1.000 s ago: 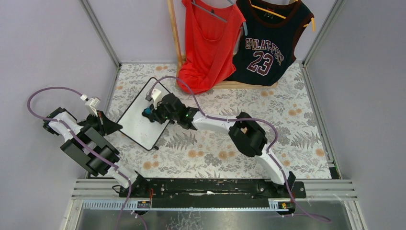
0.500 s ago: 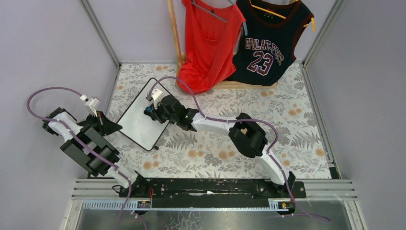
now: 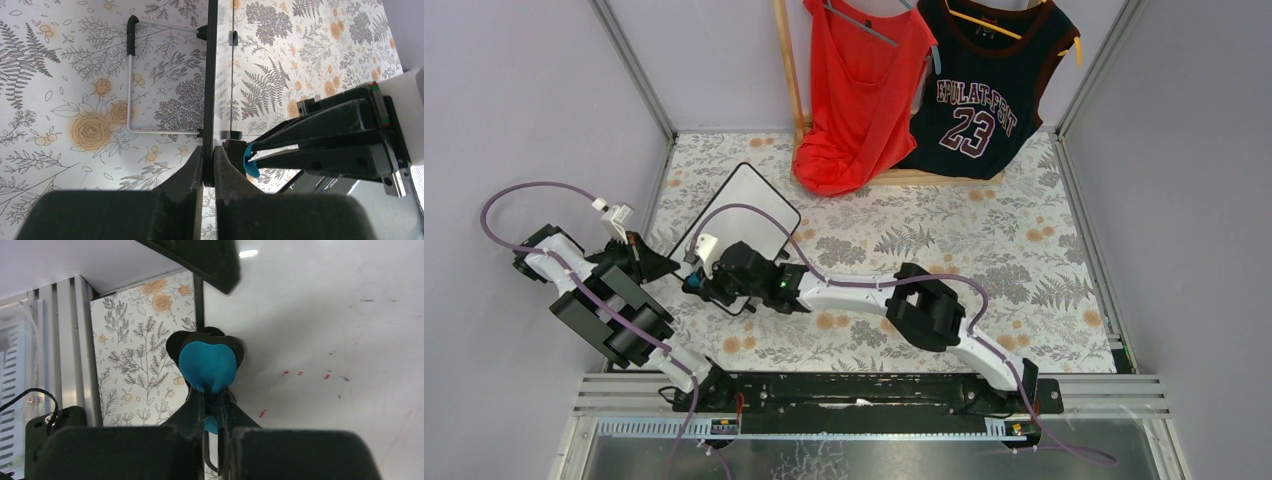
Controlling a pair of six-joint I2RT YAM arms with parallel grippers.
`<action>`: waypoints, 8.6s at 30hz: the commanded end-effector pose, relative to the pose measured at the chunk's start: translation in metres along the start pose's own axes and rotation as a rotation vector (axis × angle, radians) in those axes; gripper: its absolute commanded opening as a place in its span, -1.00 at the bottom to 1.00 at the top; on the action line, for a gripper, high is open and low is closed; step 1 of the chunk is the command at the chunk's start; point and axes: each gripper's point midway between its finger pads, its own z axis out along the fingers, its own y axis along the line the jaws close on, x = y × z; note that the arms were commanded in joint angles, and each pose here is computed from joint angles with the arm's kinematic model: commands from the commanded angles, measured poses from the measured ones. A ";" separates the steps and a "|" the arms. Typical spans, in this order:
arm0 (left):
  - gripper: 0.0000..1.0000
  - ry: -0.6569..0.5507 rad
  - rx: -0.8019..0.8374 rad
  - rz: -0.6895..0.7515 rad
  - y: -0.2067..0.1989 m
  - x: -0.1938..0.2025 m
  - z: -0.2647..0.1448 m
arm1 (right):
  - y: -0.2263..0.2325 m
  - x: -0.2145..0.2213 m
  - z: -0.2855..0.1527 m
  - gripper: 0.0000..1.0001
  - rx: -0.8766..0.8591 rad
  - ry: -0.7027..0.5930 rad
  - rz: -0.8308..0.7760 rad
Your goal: Erase the whiteboard
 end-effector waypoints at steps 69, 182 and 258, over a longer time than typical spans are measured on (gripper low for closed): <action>-1.00 0.216 -0.036 0.134 0.023 0.043 -0.003 | -0.161 0.050 -0.040 -1.00 0.316 0.041 0.128; -0.59 0.193 -0.093 0.061 0.033 0.018 -0.013 | -0.153 0.225 -0.404 -0.52 0.644 0.732 0.671; 0.06 -0.002 -0.167 0.043 0.029 -0.041 -0.024 | -0.175 0.202 -0.416 0.27 0.772 0.630 0.602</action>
